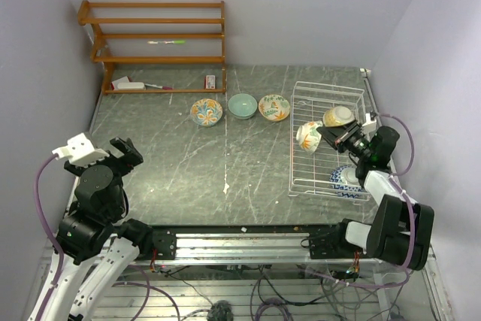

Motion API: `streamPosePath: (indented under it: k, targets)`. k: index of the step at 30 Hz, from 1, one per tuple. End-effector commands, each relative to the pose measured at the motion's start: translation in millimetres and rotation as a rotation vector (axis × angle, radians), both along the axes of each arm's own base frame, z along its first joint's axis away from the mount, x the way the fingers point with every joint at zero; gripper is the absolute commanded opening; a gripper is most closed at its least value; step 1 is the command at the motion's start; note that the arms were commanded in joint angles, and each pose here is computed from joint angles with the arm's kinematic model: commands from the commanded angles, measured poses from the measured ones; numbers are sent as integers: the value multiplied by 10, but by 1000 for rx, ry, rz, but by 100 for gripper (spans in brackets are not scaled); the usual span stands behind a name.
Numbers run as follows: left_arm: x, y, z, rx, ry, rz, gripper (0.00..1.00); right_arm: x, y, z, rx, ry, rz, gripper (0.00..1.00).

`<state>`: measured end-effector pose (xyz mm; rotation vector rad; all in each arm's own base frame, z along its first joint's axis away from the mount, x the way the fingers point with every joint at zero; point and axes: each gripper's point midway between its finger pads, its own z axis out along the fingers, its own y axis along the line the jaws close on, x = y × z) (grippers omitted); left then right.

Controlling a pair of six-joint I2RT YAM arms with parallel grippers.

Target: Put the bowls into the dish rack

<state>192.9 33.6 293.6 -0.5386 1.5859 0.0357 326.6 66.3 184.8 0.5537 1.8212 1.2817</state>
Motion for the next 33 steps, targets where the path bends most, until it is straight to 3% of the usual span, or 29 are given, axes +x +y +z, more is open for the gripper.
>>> streamPosePath:
  k: [1, 19, 33]
  targets:
    - [41, -18, 43, -4, -15, -2, 98, 48, -28, 38, 55, -48, -8, 0]
    - [105, -45, 6, 16, 14, -4, 98, 129, -188, -677, 78, 125, -89, 0]
    - [97, -41, 0, 9, 13, -1, 98, 139, -533, -838, -207, 213, -226, 0]
